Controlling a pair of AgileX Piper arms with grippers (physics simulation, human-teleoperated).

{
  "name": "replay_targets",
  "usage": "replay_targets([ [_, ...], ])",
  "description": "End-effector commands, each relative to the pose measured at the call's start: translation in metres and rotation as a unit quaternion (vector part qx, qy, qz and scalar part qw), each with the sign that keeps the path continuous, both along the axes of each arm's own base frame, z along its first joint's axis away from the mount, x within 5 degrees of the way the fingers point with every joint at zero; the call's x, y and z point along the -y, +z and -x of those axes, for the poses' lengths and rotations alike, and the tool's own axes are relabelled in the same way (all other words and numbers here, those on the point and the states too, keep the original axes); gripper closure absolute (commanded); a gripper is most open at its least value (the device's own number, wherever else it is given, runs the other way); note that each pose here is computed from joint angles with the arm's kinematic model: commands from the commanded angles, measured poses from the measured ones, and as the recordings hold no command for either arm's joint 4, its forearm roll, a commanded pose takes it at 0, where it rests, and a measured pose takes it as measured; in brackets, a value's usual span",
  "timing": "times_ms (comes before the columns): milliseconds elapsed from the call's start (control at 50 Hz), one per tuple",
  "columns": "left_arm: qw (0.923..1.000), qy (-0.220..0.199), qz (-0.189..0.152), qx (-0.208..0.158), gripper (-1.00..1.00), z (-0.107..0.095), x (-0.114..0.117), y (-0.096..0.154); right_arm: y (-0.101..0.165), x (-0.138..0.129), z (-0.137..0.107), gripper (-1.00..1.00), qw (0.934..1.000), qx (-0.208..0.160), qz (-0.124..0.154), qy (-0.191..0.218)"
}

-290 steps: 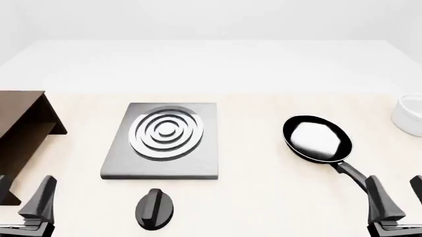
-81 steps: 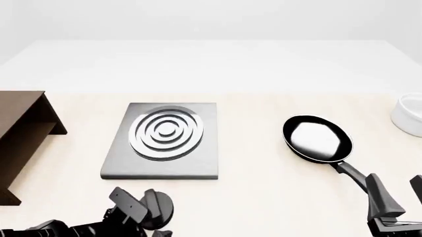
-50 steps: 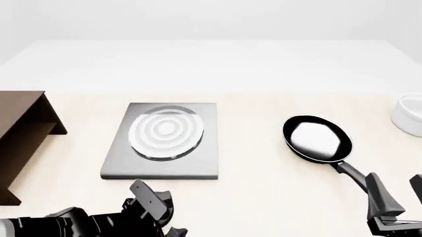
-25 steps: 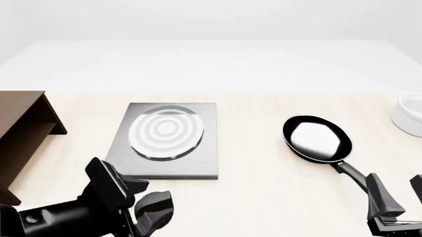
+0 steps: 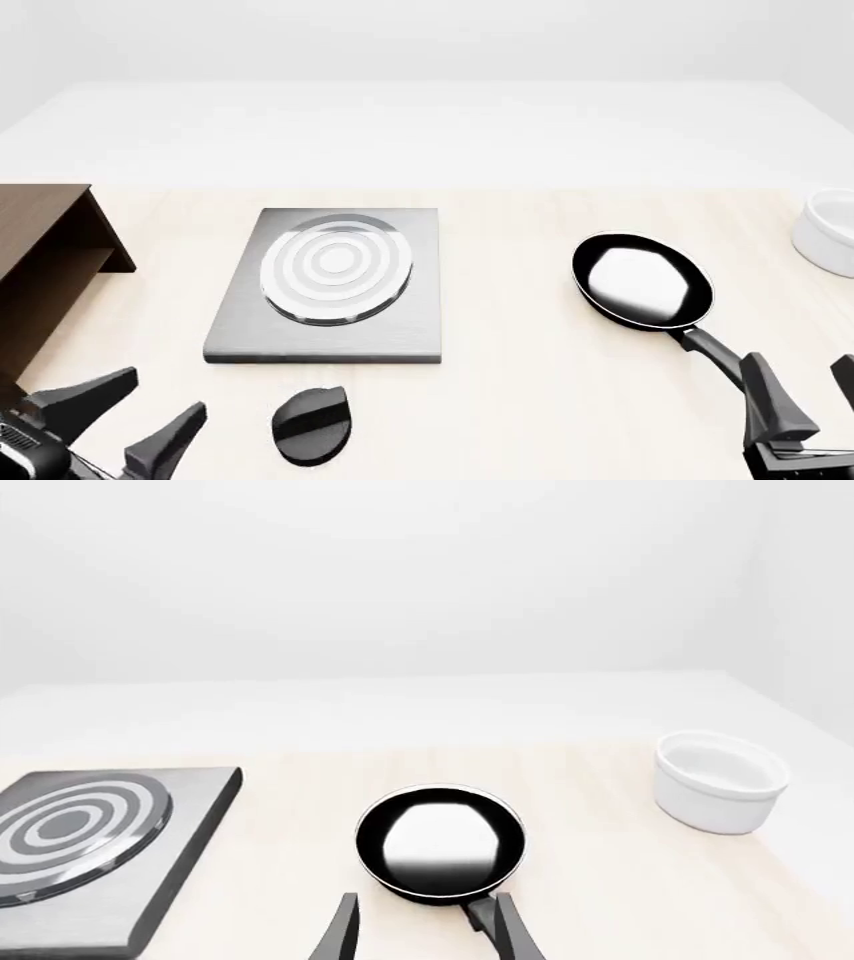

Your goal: Turn on the stove and put the frying pan on it.

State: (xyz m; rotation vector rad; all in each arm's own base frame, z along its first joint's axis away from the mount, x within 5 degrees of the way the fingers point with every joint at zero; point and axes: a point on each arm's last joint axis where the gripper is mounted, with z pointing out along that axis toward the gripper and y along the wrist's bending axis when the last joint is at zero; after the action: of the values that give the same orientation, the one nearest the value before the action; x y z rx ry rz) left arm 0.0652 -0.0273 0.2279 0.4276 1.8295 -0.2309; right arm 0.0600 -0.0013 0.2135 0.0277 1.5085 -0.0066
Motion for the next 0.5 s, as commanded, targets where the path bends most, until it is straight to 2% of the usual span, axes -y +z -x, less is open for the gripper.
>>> replay_targets([
  [20, 0.9865, 0.152, 0.021, 0.056, -1.00, 0.010, -0.022, -0.039, 0.000, 0.000, 0.000, -1.00, 1.0000, 0.000, 0.004, 0.001],
  [80, 0.9788, 0.189, 0.020, 0.077, -1.00, 0.010, -0.026, -0.036, 0.000, 0.000, 0.000, -1.00, 1.0000, -0.001, 0.007, 0.001],
  [100, 0.9784, 0.188, 0.055, 0.065, -1.00, 0.010, -0.025, -0.036, 0.000, 0.000, 0.000, -1.00, 1.0000, -0.001, 0.008, 0.002],
  [120, 0.9714, 0.200, 0.096, 0.085, -1.00, 0.009, -0.026, -0.031, 0.000, 0.000, 0.000, -1.00, 0.9999, -0.001, 0.010, 0.002],
  [140, 0.9714, 0.200, 0.096, 0.085, -1.00, 0.009, -0.026, -0.031, 0.000, 0.000, 0.000, -1.00, 0.9999, -0.001, 0.010, 0.002],
  [160, 0.9658, 0.216, 0.077, 0.121, -1.00, 0.009, -0.029, -0.026, 0.000, 0.000, 0.000, -1.00, 0.9999, -0.001, 0.013, 0.002],
  [220, 0.9657, 0.207, 0.081, 0.134, -1.00, 0.009, -0.028, -0.023, 0.000, 0.000, 0.000, -1.00, 0.9999, -0.002, 0.013, 0.003],
  [240, 0.9659, 0.196, 0.102, 0.135, -1.00, 0.009, -0.026, -0.022, 0.000, 0.000, 0.000, -1.00, 0.9999, -0.003, 0.012, 0.002],
  [280, 0.9665, 0.184, 0.115, 0.137, -1.00, 0.009, -0.025, -0.021, 0.000, 0.000, 0.000, -1.00, 0.9999, -0.004, 0.010, 0.002],
  [320, 0.9698, 0.154, 0.131, 0.136, -1.00, 0.009, -0.021, -0.020, 0.003, 0.000, 0.003, -1.00, 0.9999, -0.001, 0.015, 0.002],
  [340, 0.9698, 0.154, 0.132, 0.136, -1.00, 0.009, -0.021, -0.020, 0.003, 0.000, 0.003, -1.00, 0.9999, -0.001, 0.015, 0.002],
  [360, 0.9669, 0.159, 0.151, 0.131, -1.00, 0.009, -0.022, -0.020, 0.008, -0.001, 0.004, -1.00, 0.9995, -0.004, 0.032, 0.009],
  [380, 0.9664, 0.154, 0.159, 0.131, -1.00, 0.009, -0.021, -0.019, 0.010, -0.001, 0.002, -1.00, 0.9993, -0.010, 0.035, 0.009],
  [460, 0.9627, 0.160, 0.179, 0.125, -1.00, 0.009, -0.021, -0.019, 0.027, -0.002, 0.009, -1.00, 0.9993, -0.012, 0.033, 0.013],
  [500, 0.9633, 0.156, 0.178, 0.126, -1.00, 0.009, -0.021, -0.019, 0.042, -0.002, 0.017, -1.00, 0.9989, -0.015, 0.039, 0.020],
])
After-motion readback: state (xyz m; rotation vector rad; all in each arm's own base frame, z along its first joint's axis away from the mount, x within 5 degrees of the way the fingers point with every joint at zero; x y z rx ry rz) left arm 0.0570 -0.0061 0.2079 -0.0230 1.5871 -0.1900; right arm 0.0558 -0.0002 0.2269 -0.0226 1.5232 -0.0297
